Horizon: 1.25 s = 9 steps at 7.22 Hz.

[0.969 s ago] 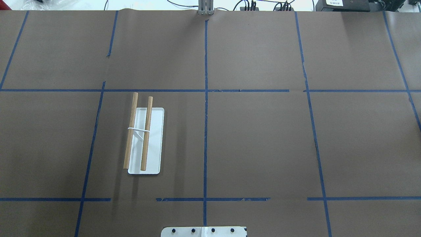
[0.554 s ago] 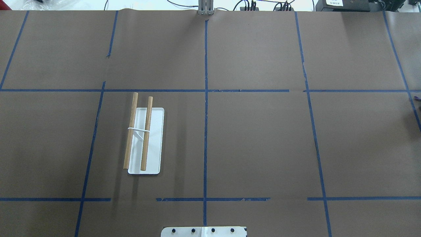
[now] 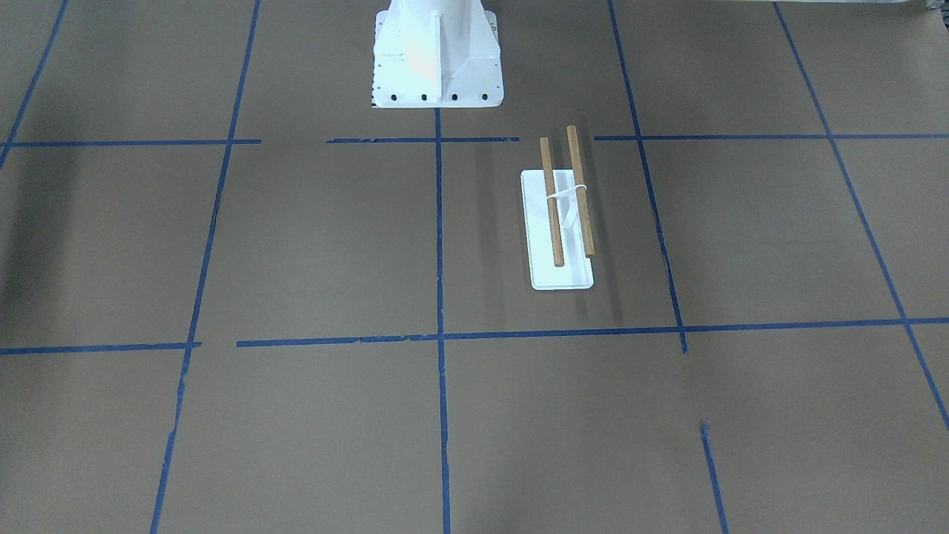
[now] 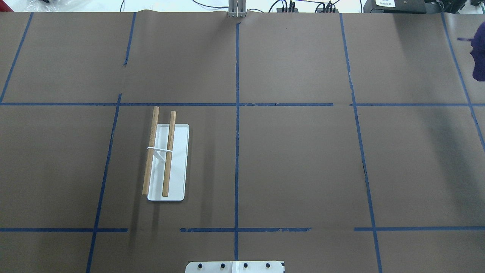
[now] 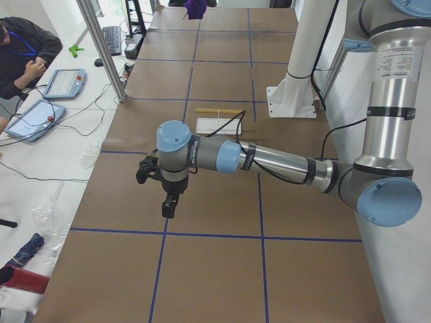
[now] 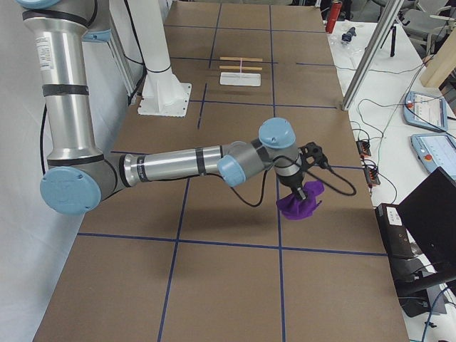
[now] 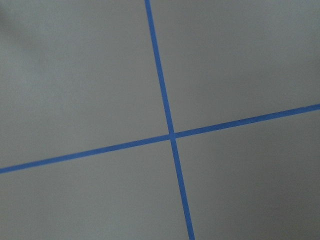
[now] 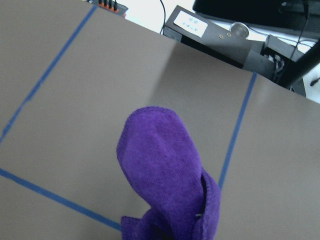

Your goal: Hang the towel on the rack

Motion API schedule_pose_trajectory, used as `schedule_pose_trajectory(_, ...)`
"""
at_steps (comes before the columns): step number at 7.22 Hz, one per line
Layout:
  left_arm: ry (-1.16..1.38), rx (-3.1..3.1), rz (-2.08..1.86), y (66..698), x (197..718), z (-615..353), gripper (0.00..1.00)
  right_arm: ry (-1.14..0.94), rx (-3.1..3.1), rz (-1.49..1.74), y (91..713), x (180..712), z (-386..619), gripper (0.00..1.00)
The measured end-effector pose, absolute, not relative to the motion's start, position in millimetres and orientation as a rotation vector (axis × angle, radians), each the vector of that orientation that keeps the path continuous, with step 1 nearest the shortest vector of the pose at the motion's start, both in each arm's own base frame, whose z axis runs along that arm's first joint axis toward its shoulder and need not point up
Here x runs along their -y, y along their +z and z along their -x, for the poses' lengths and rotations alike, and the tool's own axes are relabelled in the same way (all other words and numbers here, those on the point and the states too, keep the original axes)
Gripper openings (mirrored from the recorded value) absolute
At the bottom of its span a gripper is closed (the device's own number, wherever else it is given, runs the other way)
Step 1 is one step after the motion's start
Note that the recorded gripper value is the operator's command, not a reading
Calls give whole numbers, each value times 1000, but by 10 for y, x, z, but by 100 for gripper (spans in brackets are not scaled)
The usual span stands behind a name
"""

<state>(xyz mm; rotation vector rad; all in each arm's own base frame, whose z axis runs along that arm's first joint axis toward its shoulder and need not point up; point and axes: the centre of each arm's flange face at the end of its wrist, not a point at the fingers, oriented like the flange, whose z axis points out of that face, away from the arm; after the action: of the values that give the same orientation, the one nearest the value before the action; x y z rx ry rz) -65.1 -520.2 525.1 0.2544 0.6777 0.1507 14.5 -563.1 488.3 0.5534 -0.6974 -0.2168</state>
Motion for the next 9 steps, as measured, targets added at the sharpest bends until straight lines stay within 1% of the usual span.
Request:
schedule_pose_trajectory(2,103,-696,-357,4721,5497,487,100,-114,809,-596,3691,5938,905,0)
schedule_pose_trajectory(4,27,-781,-463,4298,5669,51,100,-23,862,-649,2885,5893,1879,0)
schedule_pose_trajectory(5,-31,-867,-499,4098,5681,-302,100,20,885,-689,2563,5779,2277,0)
schedule_pose_trajectory(7,-184,-1063,-479,3590,5697,-900,100,42,916,-753,2158,5443,2969,0)
schedule_pose_trajectory(9,-315,-1278,-361,2929,5640,-1598,100,29,915,-833,1844,4942,3799,0)
